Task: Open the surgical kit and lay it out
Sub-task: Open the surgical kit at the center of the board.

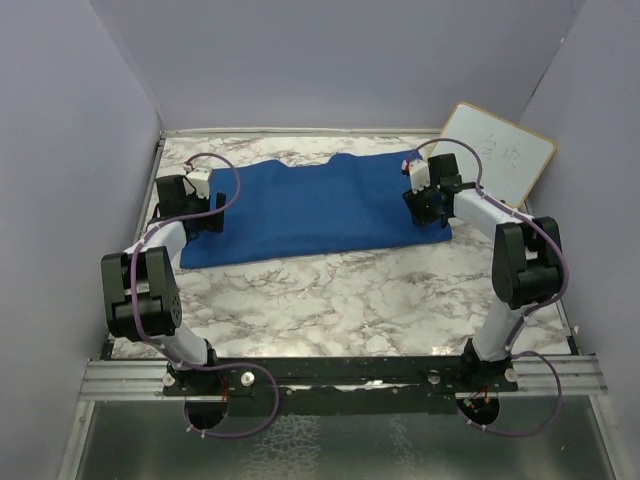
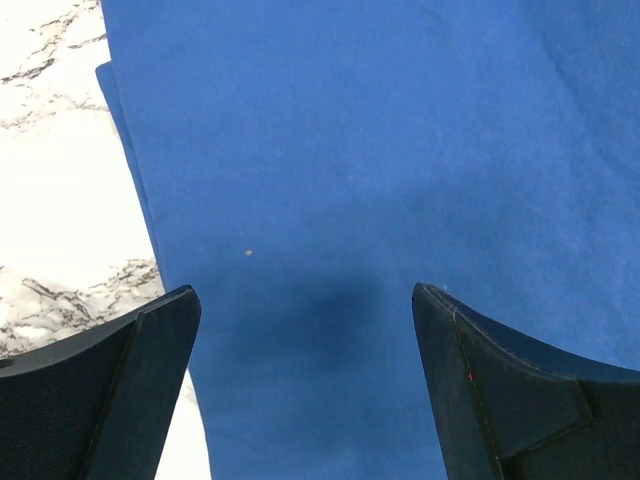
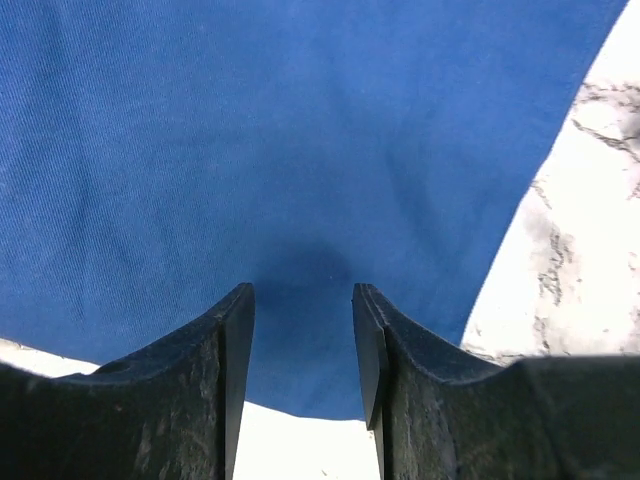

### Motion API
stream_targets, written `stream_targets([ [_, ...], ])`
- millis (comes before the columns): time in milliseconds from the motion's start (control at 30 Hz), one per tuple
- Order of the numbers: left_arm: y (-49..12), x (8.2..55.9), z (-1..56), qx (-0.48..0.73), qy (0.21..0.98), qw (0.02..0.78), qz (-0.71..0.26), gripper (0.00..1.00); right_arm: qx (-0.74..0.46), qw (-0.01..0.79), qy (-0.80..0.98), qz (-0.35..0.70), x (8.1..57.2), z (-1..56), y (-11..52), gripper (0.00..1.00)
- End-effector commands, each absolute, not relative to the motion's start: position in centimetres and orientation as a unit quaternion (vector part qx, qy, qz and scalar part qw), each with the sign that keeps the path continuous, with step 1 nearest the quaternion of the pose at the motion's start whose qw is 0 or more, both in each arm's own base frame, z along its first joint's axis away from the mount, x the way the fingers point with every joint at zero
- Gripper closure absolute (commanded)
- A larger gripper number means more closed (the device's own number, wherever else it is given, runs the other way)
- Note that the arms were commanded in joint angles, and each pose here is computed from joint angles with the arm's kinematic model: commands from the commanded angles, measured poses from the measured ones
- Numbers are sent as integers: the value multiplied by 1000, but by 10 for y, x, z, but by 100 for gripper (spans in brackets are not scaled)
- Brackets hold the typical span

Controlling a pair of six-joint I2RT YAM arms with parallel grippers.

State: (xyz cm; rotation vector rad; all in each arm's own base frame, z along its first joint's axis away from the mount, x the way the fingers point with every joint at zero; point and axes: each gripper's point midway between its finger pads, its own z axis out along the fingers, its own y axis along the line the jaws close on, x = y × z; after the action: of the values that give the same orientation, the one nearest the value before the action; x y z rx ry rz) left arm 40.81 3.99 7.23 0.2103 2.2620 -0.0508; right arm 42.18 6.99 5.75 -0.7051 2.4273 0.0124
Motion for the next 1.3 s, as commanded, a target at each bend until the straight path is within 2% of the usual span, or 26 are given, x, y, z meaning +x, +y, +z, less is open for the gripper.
stream_targets([
  [0, 33, 423, 76, 79, 896, 435, -41, 10, -275, 285, 917, 33, 418, 47, 81, 56],
  [233, 40, 432, 68, 74, 906, 416, -32, 11, -302, 243, 920, 52, 399, 15, 83, 57],
  [400, 47, 432, 41, 57, 930, 363, -27, 11, -313, 211, 923, 75, 384, -7, 87, 59],
  [667, 47, 424, 10, 44, 946, 321, -32, 15, -326, 171, 927, 76, 361, -31, 81, 62],
  [833, 49, 421, 3, 43, 951, 305, -31, 19, -327, 151, 927, 102, 347, -33, 87, 63],
  [1267, 47, 418, -8, 68, 953, 293, -12, 20, -333, 128, 929, 99, 325, -30, 80, 67],
])
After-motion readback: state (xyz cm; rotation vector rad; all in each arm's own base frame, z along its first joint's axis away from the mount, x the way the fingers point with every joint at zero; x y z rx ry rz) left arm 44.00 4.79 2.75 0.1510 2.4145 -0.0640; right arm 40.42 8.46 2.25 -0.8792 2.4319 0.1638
